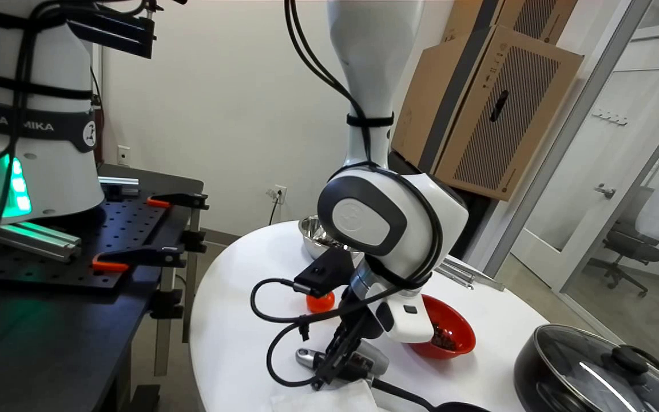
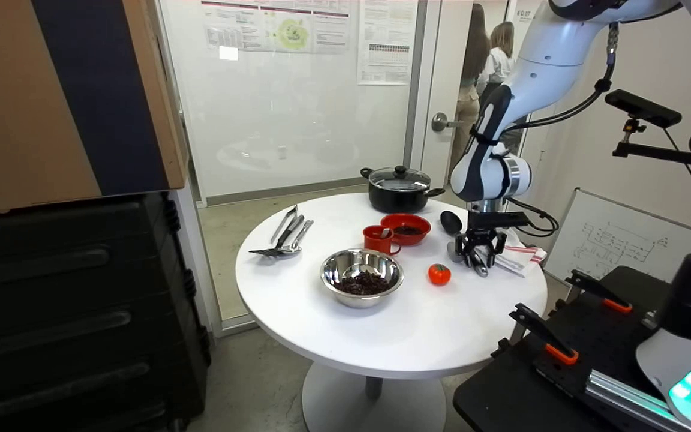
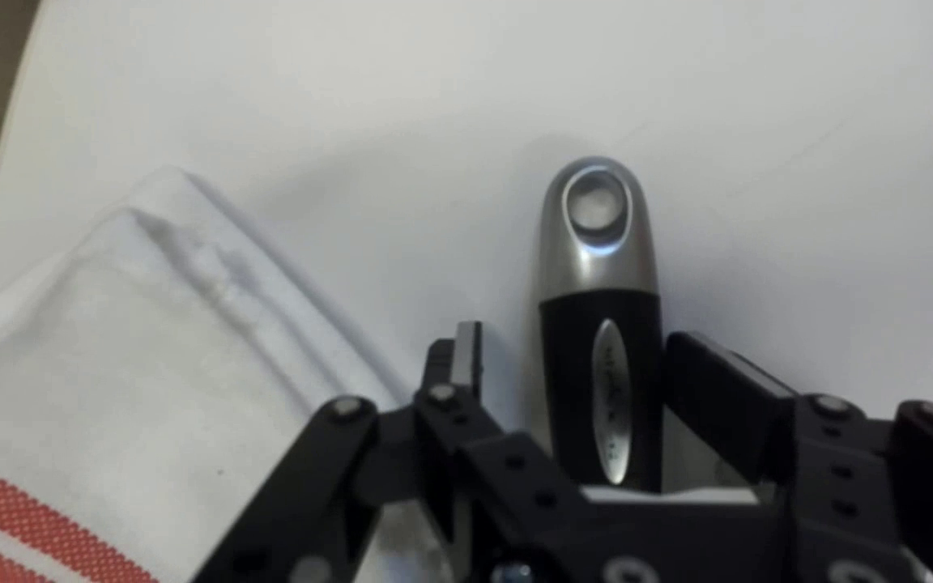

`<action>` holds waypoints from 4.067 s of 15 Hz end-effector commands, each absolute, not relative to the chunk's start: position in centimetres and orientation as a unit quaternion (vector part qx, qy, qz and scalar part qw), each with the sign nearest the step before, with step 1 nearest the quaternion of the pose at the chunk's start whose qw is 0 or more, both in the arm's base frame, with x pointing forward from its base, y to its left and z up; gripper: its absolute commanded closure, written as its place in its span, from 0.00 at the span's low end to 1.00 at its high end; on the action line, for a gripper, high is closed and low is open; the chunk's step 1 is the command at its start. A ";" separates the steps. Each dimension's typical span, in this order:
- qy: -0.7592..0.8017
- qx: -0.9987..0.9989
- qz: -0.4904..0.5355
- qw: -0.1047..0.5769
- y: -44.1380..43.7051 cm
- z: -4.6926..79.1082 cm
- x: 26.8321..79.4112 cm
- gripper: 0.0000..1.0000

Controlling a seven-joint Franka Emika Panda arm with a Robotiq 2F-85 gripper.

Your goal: Pick up the spoon and stir the objects in the silver bowl

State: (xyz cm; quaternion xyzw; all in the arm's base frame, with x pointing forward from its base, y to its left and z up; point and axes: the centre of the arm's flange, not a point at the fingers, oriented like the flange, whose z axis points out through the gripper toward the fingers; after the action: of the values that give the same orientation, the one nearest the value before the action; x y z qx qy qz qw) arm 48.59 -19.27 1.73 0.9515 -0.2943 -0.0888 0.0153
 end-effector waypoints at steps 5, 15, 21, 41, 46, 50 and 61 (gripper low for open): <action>-0.305 0.948 -0.088 -0.005 -18.9 1.1 48.9 0.90; -0.293 0.954 -0.054 -0.011 -18.6 7.7 47.1 0.90; -0.218 0.975 -0.035 0.001 -17.2 14.3 44.9 0.90; 0.157 0.981 -0.050 0.099 -7.1 19.1 41.8 0.65; 0.208 0.971 -0.057 0.107 -6.0 20.7 42.2 0.90; 0.306 0.941 -0.085 0.116 -3.0 22.6 43.2 0.90; 0.461 0.840 -0.243 0.153 3.6 23.5 45.6 0.90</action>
State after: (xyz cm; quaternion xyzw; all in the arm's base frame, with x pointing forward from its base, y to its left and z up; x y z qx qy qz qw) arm 44.04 2.66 23.14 0.8652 0.4372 -0.2065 0.1326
